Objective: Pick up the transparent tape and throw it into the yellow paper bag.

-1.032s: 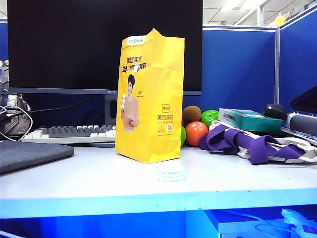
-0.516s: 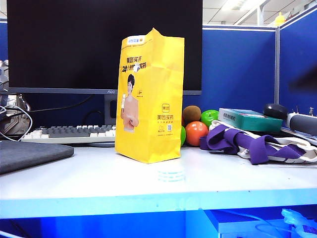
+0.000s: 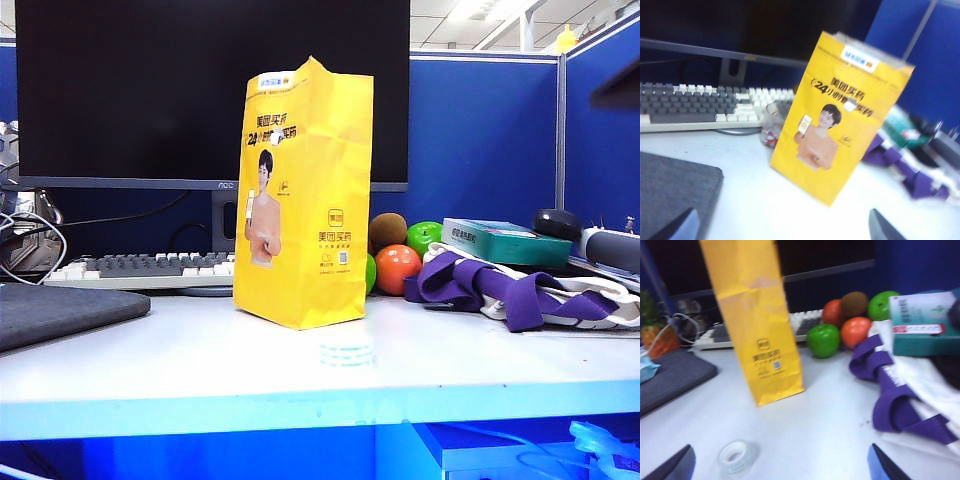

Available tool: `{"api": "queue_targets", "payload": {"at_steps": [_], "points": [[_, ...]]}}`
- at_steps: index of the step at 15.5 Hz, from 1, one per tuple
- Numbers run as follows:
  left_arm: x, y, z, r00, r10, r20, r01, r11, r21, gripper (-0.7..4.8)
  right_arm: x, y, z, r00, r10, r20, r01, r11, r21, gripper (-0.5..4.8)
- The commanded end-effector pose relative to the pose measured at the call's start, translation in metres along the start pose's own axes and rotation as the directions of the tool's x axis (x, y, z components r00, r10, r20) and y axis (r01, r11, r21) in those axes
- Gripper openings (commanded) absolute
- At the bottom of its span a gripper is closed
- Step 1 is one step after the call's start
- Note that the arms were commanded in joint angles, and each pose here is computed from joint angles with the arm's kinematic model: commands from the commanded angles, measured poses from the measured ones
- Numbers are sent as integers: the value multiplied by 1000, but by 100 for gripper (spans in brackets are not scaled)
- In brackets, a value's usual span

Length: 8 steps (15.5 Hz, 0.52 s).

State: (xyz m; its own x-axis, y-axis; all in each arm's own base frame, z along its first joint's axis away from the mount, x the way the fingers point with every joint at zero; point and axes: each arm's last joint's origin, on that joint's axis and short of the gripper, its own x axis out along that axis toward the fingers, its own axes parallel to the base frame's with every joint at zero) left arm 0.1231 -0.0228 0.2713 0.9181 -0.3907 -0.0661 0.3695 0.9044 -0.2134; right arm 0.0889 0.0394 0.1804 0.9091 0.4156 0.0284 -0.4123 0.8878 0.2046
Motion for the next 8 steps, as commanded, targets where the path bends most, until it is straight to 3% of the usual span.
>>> {"api": "queue_targets", "payload": {"at_steps": [1,4,8], "points": [[23,1,20,996,-60,-66,66,994,91,479,5,6,31,999,-34,-17,33,997,-68,479],[44,1,34,974,-82,-212,116,981,154,479,32,10,56,986,-61,-153,50,996,-80,479],[58,-18,28,922,-176,-346,245,955,166,479,86,16,67,929,32,-370,-47,998,-32,479]]}}
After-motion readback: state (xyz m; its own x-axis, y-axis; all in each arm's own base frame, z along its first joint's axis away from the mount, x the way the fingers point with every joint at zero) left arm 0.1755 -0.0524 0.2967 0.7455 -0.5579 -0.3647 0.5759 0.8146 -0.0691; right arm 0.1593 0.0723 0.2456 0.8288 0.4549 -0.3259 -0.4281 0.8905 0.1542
